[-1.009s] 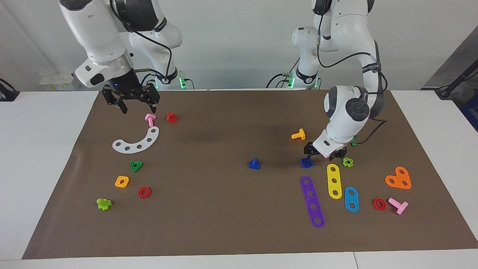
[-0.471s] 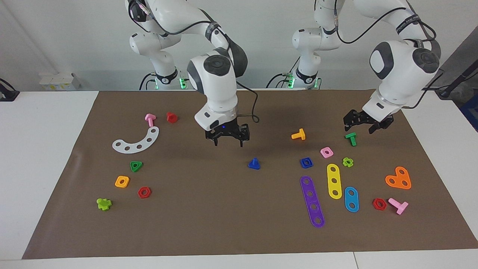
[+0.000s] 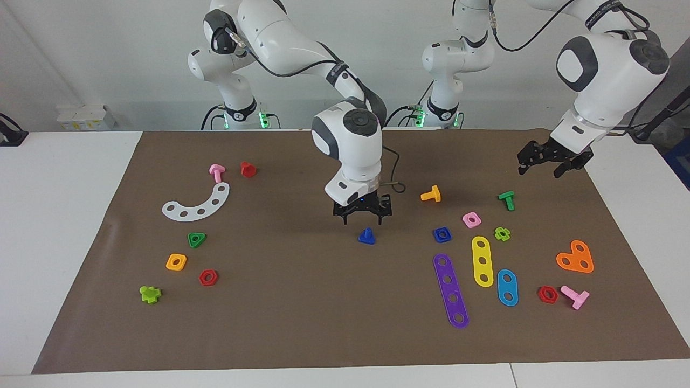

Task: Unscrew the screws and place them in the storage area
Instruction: 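Grasp the blue cube nut with the right gripper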

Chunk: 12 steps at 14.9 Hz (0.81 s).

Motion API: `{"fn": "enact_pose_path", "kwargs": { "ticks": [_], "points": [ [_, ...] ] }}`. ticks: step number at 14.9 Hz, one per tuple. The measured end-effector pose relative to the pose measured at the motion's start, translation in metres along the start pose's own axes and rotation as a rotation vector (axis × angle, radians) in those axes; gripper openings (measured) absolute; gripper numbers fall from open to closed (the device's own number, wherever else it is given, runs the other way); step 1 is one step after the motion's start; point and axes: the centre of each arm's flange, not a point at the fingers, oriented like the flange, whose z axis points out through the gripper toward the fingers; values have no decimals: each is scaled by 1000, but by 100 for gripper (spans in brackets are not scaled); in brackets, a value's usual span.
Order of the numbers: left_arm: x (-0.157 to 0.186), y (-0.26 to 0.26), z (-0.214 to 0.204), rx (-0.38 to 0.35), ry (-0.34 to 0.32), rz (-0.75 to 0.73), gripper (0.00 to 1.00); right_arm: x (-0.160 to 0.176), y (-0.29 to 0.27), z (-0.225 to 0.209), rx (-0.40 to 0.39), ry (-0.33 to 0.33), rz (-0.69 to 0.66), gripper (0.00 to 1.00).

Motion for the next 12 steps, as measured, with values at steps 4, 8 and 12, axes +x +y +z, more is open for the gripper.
{"fn": "enact_pose_path", "kwargs": {
  "ticks": [4, 8, 12],
  "points": [
    [-8, 2, -12, 13, 5, -38, 98, -3, 1, 14, -13, 7, -13, 68],
    [-11, 4, -18, 17, 13, -71, 98, -5, 2, 22, -25, 21, -43, 67],
    [-10, 11, -18, 18, 12, -94, 98, -15, 3, 37, -37, 4, -78, 59]
  ]
}}
